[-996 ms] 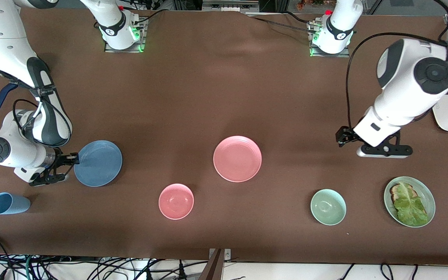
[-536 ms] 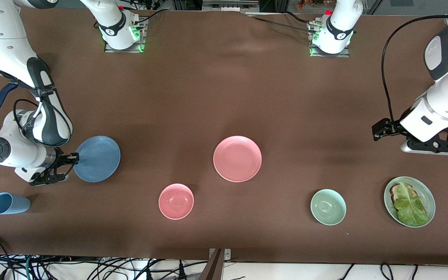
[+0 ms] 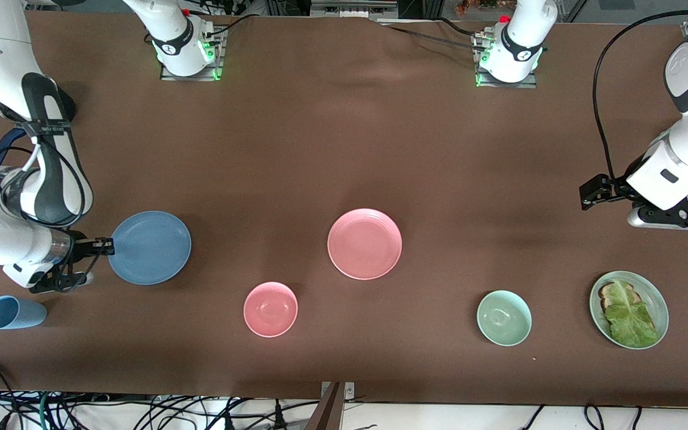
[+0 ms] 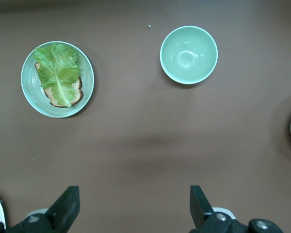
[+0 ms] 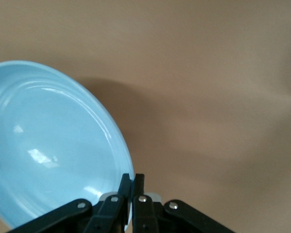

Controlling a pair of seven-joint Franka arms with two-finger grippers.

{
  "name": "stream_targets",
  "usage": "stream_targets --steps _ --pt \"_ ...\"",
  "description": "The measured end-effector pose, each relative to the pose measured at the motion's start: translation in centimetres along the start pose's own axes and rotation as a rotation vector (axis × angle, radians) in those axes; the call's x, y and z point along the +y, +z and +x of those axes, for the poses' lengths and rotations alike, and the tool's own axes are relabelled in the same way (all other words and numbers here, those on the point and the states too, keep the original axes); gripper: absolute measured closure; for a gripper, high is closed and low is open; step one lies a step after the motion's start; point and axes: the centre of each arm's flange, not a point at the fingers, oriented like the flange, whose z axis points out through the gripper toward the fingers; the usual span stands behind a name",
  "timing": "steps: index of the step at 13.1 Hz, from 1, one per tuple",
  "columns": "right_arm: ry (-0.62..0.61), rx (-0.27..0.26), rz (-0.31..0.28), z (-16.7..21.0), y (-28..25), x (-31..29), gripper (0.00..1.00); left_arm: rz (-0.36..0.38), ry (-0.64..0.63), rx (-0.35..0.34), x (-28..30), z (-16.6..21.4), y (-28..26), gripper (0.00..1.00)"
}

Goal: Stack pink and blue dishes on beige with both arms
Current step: 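Withdraw the left gripper while the right gripper lifts the blue plate, then carry the blue plate over the pink plate and lower it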

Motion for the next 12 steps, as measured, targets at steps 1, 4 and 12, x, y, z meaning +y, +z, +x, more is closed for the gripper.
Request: stream_targets --steps 1,4,12 --pt "-0.015 0.006 0.019 0.4 -1.8 -1.3 0.96 0.001 -0.004 0.016 -0.2 0.1 -0.9 0.00" --pt "-0.057 0.001 0.088 1.4 -4.7 -6.3 0.96 0.002 -0.011 -0.009 -0.6 -1.5 -3.6 0.00" --pt "0.116 -0.040 0.119 2.3 -4.8 -29.6 0.96 -0.009 -0.010 -0.046 -0.3 -3.0 -5.1 0.00"
